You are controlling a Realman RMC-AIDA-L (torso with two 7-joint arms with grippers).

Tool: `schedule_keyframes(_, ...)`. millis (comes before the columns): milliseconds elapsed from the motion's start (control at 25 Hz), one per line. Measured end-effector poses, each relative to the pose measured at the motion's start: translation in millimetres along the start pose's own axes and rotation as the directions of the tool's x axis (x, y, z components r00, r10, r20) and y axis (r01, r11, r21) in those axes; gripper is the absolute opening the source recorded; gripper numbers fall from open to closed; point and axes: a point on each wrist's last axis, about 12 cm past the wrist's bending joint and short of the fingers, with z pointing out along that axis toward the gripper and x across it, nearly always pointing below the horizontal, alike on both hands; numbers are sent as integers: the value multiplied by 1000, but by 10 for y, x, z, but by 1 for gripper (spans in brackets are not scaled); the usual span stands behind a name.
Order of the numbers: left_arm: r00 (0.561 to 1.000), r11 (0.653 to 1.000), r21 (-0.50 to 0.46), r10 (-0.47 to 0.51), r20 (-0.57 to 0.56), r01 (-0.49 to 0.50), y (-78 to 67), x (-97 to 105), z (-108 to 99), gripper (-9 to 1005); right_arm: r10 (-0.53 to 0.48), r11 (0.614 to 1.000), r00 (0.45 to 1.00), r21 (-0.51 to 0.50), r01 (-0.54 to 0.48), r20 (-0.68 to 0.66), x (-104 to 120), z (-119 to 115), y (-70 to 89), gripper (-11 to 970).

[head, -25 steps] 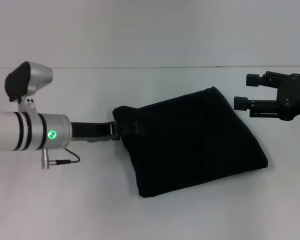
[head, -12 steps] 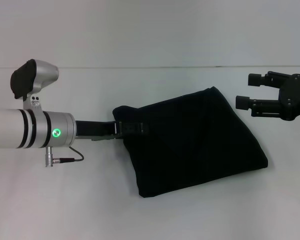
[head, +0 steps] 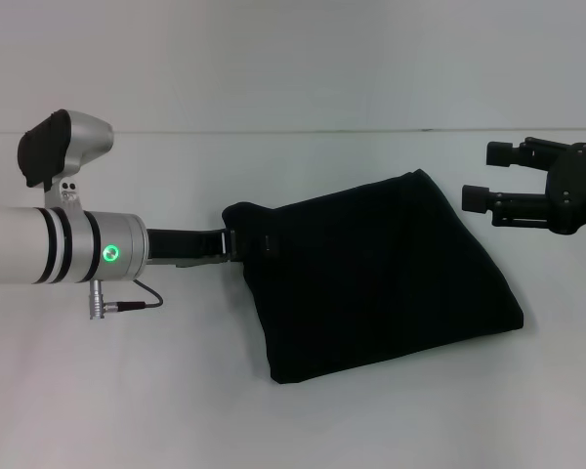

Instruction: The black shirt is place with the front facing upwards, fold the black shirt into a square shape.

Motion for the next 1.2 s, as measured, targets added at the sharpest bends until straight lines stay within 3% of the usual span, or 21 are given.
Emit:
schedule_keyframes(160, 1000, 1000, -10, 1, 7, -1, 9, -12, 3, 666, 1, 1000, 1000, -1, -1, 2, -4, 9, -4, 901)
schedule_keyframes(600, 1000, 999, -27, 21, -2, -21, -15, -18, 48, 214, 4, 1000, 1000, -4, -4, 5, 10, 19, -3, 900)
schedule_keyframes(840, 999, 999, -22, 40, 3, -40, -63, -85, 64, 49, 7, 1000, 1000, -5, -7, 9, 19, 29, -6, 900)
schedule_keyframes(1200, 994, 994, -25, 107, 20, -106, -209, -302, 124, 65, 3, 1000, 1000, -12, -3, 12, 34, 53, -3, 900)
